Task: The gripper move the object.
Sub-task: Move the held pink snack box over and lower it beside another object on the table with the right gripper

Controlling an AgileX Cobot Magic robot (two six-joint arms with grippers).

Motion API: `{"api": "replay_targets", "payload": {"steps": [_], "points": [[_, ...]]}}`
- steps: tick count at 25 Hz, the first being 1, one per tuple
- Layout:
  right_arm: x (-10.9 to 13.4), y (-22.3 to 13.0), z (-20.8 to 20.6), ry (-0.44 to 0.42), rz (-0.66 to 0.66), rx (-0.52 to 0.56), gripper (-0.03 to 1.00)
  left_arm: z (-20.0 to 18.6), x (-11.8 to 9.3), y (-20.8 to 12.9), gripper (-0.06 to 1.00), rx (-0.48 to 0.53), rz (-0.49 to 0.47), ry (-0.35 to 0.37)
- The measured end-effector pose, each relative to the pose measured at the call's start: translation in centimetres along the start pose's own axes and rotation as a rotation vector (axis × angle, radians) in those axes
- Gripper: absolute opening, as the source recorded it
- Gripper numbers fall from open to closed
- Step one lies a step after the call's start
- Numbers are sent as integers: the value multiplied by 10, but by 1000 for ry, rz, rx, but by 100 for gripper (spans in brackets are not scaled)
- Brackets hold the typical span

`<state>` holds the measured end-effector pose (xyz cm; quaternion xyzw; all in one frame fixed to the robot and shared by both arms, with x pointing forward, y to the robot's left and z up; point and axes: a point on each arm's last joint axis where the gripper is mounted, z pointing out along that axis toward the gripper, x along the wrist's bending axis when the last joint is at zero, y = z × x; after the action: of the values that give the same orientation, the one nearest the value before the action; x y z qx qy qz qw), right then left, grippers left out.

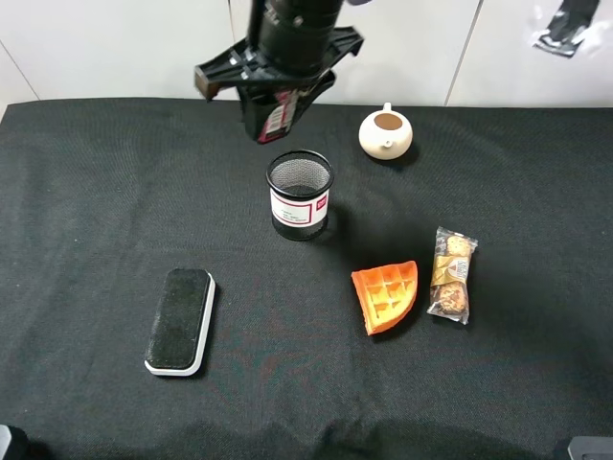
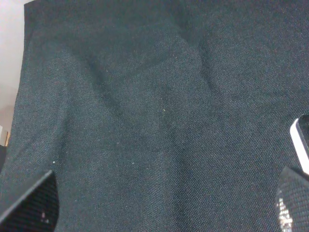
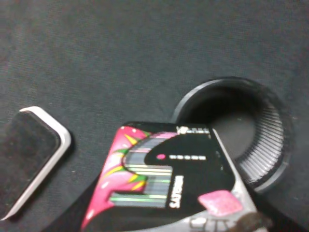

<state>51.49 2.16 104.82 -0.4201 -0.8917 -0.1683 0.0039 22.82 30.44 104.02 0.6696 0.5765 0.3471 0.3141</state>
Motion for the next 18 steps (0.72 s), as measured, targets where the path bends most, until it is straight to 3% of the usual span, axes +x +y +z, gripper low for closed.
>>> {"api": "replay_targets", "payload": {"steps": [18], "points": [[51,-13,24,26,-118,60,34,0,0,0,95,0,0,0]]}}
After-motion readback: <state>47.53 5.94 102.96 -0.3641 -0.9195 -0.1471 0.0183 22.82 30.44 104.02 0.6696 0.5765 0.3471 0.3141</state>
